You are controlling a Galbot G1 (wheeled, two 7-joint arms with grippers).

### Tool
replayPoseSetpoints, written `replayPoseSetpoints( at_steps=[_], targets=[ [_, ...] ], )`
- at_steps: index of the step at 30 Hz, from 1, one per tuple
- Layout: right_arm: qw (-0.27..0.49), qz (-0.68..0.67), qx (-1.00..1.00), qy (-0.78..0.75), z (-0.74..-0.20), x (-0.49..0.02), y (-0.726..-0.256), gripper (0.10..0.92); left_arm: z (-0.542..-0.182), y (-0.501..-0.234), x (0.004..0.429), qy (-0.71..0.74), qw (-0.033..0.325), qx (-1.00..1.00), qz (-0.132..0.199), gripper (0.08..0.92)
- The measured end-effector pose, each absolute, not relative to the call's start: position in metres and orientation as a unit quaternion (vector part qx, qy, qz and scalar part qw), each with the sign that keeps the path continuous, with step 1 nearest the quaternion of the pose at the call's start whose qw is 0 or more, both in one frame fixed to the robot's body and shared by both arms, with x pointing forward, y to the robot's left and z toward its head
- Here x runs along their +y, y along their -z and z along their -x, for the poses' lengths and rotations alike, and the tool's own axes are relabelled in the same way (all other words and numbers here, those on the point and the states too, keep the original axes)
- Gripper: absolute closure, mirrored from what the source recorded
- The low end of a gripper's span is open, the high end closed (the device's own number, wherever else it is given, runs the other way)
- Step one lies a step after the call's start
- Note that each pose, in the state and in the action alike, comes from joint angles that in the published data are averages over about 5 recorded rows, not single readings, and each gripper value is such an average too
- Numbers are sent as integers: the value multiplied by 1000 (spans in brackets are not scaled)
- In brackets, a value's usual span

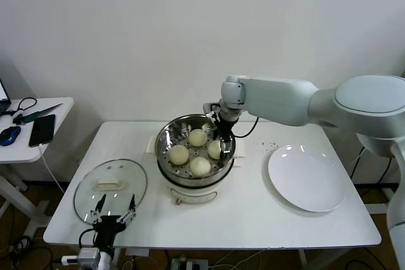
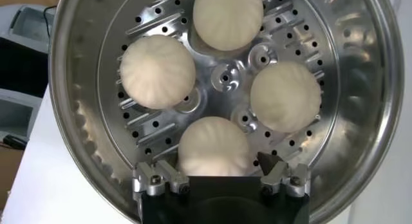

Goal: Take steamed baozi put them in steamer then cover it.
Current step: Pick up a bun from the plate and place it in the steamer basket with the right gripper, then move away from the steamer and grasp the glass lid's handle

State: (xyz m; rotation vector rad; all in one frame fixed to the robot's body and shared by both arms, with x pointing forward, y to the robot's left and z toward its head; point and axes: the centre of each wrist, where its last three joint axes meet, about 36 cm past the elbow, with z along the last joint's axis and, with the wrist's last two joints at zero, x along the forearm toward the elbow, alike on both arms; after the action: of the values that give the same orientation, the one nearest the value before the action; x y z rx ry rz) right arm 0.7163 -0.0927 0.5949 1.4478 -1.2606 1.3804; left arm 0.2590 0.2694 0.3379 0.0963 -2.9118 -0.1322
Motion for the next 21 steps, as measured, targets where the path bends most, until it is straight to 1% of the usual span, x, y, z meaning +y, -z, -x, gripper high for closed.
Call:
replayPoseSetpoints(
  at_steps=[6,12,17,21],
  targets=[
    [371,-572,-501,-533,-716,-95,-604,199,-259,-337,269,46,113,-992,-33,177],
    [359,-581,-519,-514,-716,-104,-624,200,-258,-337,269,46,115,-992,-33,177],
    [344,-587,-541,-494,-716,-120,-640,200,-257,-337,269,46,115,-992,-34,177],
    [320,-588,-572,-473,-714,-144,-650,200,-258,-337,270,47,114,-992,-36,177]
  ],
)
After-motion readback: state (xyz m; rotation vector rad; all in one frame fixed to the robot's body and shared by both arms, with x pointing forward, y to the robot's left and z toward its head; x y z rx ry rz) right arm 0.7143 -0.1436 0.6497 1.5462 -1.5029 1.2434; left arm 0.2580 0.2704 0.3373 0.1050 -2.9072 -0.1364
